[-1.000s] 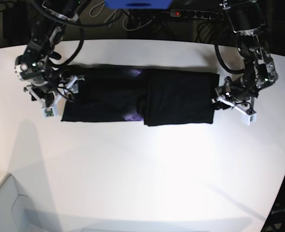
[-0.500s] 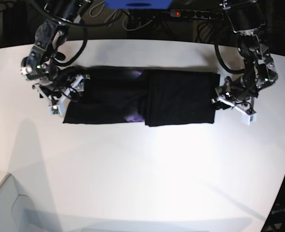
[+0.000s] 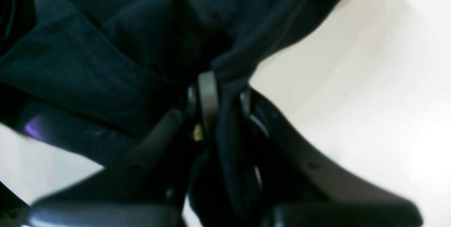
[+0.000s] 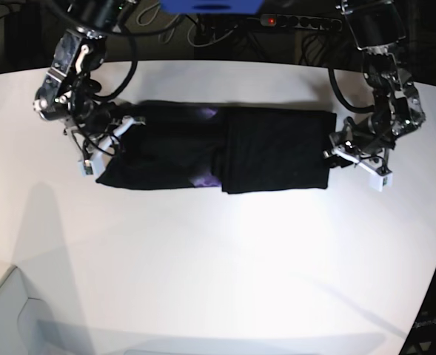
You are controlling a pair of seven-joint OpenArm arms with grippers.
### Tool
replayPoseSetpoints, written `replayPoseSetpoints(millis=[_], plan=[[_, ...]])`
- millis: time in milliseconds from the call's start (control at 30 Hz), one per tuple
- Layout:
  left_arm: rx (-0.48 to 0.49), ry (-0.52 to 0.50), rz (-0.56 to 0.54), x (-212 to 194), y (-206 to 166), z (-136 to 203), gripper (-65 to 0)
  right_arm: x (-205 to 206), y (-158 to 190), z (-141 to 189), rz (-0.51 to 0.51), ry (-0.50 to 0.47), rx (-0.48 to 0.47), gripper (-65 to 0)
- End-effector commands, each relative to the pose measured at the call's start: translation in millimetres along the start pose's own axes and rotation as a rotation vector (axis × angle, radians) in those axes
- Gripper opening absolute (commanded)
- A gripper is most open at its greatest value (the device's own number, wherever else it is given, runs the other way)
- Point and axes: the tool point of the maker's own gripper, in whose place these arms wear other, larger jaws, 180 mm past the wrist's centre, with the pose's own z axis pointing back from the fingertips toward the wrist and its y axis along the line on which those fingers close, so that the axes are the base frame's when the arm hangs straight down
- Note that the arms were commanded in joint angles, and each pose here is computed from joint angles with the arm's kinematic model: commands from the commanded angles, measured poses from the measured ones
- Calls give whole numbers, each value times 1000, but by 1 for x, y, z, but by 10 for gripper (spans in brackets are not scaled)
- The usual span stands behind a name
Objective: Layout the t-shirt on the table in an organized manner, then fold the t-shirt properly
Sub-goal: 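Release the left gripper and regrasp the strip end with the right gripper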
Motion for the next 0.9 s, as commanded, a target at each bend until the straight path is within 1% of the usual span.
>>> replayPoseSetpoints(millis=[0,167,267,367,433,467,533,633,800,867], plan=[[31,17,-21,0,5,5,-370,13,-3,7,27,-32,-20,-650],[30,-86,-105,27,-11,30,-378,48,-7,33,90,-136,-80,-650],[30,-137,-140,42,-18,42,-447,57,-7,41,108,-165,-97,-650],[60,-158,-127,44,-5,53,-530,61,-7,45,115,-177,-104,-650],[80,-156,-111,44,3,53,-624,61,-7,45,116,-178,-105,-650],[79,-132,-107,38,4,48,-650,61,-7,45,115,-178,-104,-650],[69,-69,-103,22,5,35,-639,59,-7,45,115,-174,-103,-650],[62,11,-98,1,8,19,-650,62,-3,47,128,-184,-103,-650],[26,87,-116,-15,-5,-3,-649,68,14,53,189,-201,-83,-650],[22,101,-116,-18,-6,-7,-649,67,19,56,206,-204,-81,-650]])
